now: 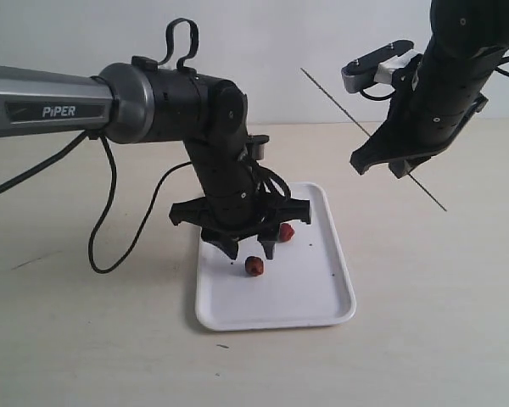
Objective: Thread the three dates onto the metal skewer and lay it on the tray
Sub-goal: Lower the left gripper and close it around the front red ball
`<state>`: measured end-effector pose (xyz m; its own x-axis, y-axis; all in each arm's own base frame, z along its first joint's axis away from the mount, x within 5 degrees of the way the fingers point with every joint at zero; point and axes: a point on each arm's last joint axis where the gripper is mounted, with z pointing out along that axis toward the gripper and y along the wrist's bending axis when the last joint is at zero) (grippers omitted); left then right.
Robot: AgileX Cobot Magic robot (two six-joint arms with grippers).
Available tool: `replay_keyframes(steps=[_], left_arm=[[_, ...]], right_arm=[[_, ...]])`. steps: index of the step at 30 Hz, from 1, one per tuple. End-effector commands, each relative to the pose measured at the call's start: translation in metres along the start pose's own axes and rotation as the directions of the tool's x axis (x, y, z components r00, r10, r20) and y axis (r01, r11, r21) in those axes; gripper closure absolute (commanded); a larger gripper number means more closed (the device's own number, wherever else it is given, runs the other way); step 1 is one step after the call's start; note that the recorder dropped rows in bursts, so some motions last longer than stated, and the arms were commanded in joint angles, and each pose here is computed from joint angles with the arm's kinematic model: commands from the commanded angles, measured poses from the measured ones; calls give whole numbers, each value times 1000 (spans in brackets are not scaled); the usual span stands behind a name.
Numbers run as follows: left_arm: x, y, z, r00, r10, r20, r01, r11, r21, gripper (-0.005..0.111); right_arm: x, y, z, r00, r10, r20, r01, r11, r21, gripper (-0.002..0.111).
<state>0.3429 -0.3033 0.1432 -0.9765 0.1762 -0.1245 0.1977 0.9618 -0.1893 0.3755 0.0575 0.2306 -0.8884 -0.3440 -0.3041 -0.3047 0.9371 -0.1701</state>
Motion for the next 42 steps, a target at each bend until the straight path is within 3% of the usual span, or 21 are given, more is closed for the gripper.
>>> replay_keyframes(steps=[1, 42], left_arm=[[0, -2, 9, 1000, -23, -12, 23, 1000, 5, 57], [6, 0, 35, 996, -22, -84, 23, 1000, 11, 57]], right_arm=[[0, -2, 0, 1000, -1, 11, 1, 1000, 1, 108], [-1, 0, -1, 1000, 16, 27, -15, 1000, -15, 108]])
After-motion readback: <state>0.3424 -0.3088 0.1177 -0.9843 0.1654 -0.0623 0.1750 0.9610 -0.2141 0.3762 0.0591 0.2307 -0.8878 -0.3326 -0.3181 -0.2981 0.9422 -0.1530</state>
